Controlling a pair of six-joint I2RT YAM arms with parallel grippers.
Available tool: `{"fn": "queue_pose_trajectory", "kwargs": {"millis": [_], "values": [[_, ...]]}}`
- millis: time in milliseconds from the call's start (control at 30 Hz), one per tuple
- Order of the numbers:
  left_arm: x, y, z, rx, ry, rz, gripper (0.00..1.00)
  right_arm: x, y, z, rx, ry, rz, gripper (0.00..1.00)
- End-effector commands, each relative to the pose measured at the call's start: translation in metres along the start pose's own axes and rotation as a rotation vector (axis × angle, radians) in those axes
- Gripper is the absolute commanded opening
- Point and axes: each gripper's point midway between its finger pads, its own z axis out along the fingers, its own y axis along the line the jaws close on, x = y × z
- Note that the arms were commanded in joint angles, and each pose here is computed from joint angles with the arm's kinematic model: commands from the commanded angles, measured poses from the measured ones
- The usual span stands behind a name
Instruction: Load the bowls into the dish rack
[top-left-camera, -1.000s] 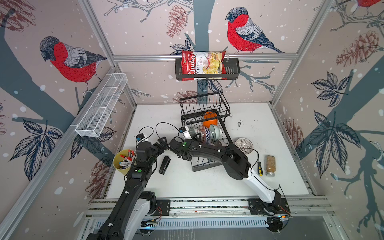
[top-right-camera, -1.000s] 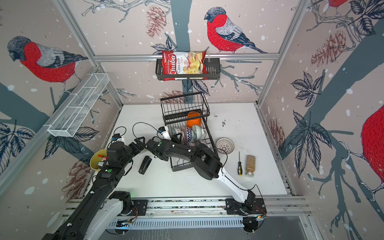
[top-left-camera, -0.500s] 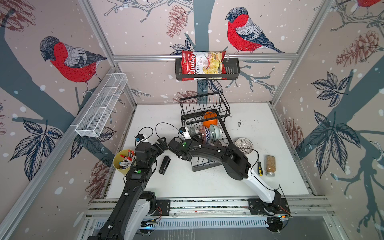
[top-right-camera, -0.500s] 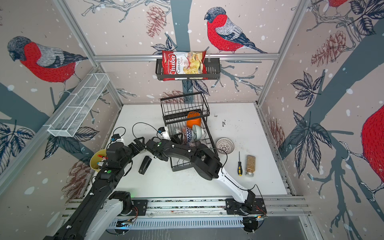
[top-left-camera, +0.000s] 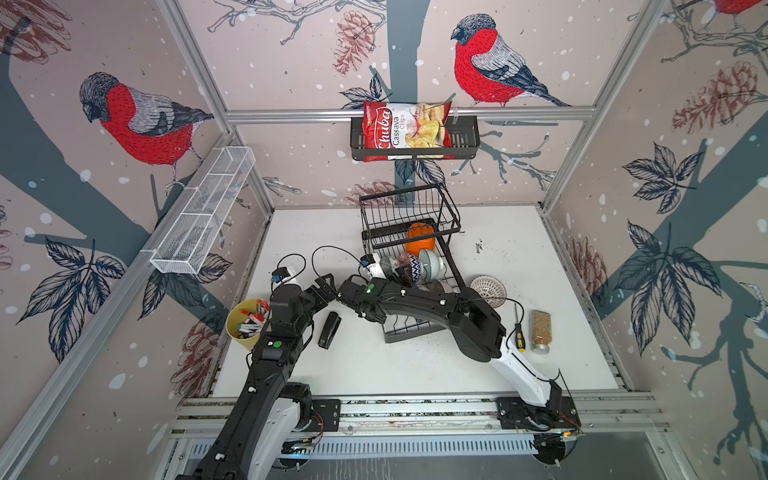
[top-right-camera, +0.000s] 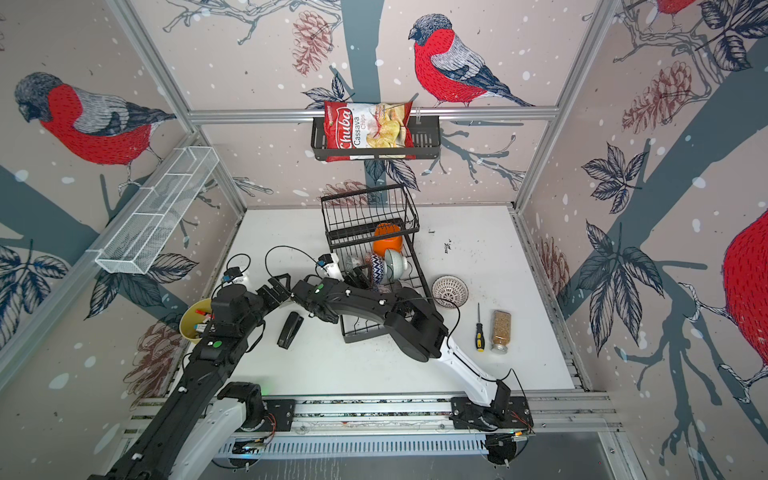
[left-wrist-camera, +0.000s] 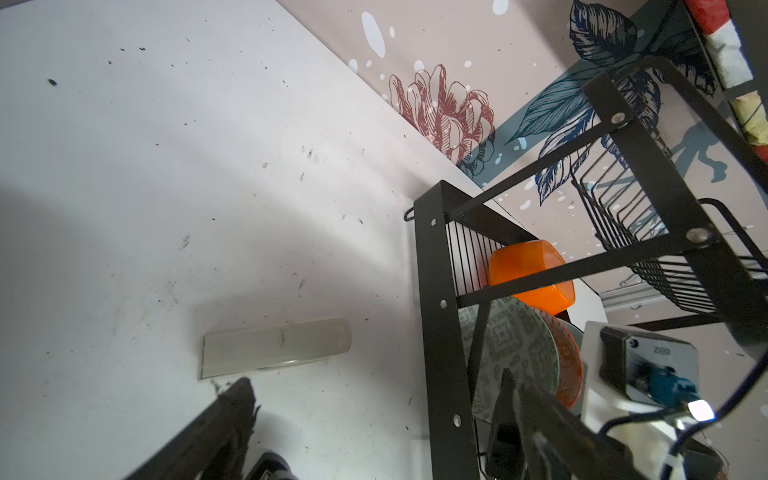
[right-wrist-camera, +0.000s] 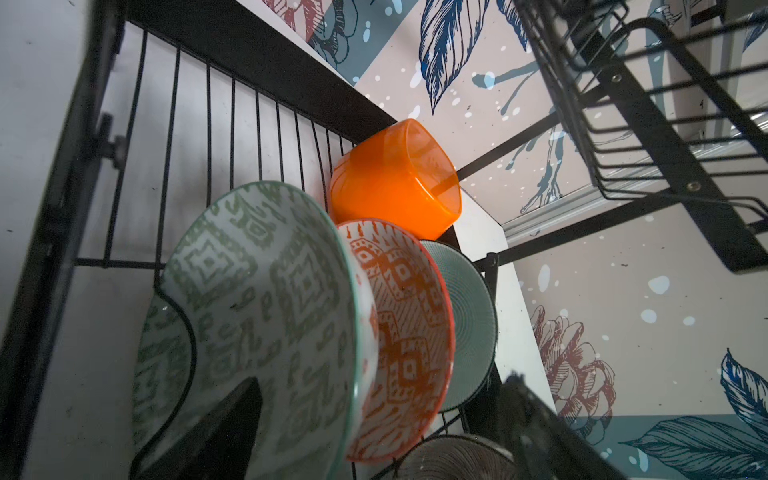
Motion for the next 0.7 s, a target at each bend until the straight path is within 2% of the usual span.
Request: {"fn": "queue_pose_trajectory", "kwargs": {"millis": [0,367,667], "values": [[0.006,-0.01,0.0,0.053,0.04,0.021,0.96,-0.011,0.0,-0.02,-0.035,-0.047,0.103,0.9],[0.008,-0.013,0.0,0.067,0.051,0.021,0.96,-0.007,-0.006,-0.03,-0.109,-0.044,0.13,0.91],[0.003,-0.03,-0.008,0.134,0.052,0.033,0.96,-0.008,-0.017,-0.031,-0.123,-0.036,0.164,0.92]]}}
